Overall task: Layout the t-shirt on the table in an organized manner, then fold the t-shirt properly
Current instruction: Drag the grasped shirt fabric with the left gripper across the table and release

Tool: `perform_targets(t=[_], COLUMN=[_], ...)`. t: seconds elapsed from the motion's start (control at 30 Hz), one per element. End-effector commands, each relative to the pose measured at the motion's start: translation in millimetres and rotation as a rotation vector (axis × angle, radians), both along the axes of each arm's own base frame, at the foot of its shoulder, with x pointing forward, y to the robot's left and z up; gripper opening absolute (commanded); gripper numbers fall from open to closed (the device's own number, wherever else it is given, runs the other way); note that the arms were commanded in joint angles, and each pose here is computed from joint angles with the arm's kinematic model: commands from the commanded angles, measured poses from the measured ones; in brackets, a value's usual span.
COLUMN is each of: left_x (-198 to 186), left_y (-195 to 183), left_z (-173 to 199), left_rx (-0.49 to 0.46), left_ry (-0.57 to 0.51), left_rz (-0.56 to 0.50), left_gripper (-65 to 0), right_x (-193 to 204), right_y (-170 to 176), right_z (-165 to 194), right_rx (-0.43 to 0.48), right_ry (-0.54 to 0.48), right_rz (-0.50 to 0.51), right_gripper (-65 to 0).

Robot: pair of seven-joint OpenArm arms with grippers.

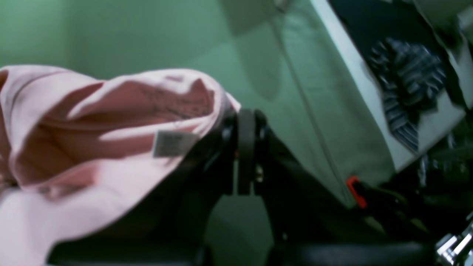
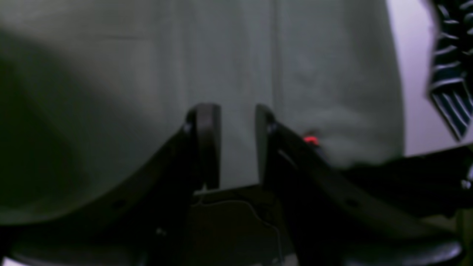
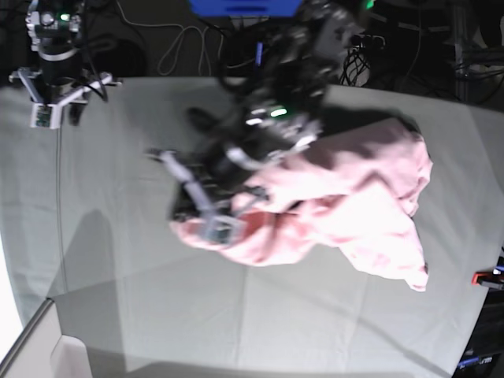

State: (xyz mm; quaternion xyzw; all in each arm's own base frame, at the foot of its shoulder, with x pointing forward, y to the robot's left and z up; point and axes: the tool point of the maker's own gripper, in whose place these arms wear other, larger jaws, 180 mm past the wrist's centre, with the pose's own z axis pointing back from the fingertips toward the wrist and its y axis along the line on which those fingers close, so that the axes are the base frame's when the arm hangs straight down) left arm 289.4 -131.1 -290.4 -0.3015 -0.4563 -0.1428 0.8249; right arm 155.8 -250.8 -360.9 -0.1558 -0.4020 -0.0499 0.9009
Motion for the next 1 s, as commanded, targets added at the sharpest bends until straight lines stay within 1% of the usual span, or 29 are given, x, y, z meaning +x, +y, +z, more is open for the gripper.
perform_targets(t=[0.0,0.07,0.17,0.3,0.33,0.37,0.4,0.53,0.6,0.63,0.7,0.73,0.8,0.87,0.97], left_x=[4,8,12,5,4,3,2,-1,-3,-2,-3,-5,1,12,26], left_y=[-11,-24,-40,-51,-52,-52,-53,-56,-56,-48,-29,-12,27,83,171], left_z=[10,1,-19,-33,-34,-34,-34,-30,-19,-12,0,0,8,1,-11], left_rx=[-0.019,-0.003,0.035,0.073,0.072,0.066,0.048,-0.050,-0.113,-0.134,-0.152,-0.149,-0.169,-0.157,-0.123], left_ry=[-0.041,-0.059,-0.058,-0.043,-0.040,-0.033,-0.018,0.054,0.069,0.060,0.028,0.021,0.000,0.019,0.029], left_rz=[-0.021,-0.050,-0.096,-0.146,-0.148,-0.147,-0.146,-0.142,-0.147,-0.144,-0.148,-0.142,-0.078,0.080,0.357], left_gripper=[-64.7,-64.8,-64.6,-64.4,-63.0,-60.3,-56.0,-35.8,-26.1,-24.2,-26.1,-27.4,-28.5,-28.4,-28.2], right_x=[3,-1,-6,-9,-9,-9,-9,-3,-3,-2,-2,-2,-1,-1,2], right_y=[-6,-14,-22,-22,-21,-21,-20,-19,-17,-17,-17,-17,-17,-17,-17], right_z=[9,9,4,1,1,1,0,2,1,2,2,2,2,2,3], right_rx=[-0.025,-0.038,-0.042,-0.035,-0.035,-0.033,-0.032,-0.026,-0.020,-0.020,-0.020,-0.019,-0.017,-0.017,-0.017], right_ry=[-0.030,-0.024,0.008,0.028,0.028,0.030,0.030,0.013,0.010,0.009,0.009,0.009,0.007,0.007,-0.001], right_rz=[0.002,-0.017,-0.042,-0.049,-0.048,-0.047,-0.046,-0.049,-0.054,-0.054,-0.054,-0.053,-0.053,-0.053,-0.052], right_gripper=[-48.0,-48.0,-48.0,-48.1,-48.1,-48.1,-48.1,-48.1,-48.1,-48.1,-48.1,-48.1,-48.1,-48.1,-48.1])
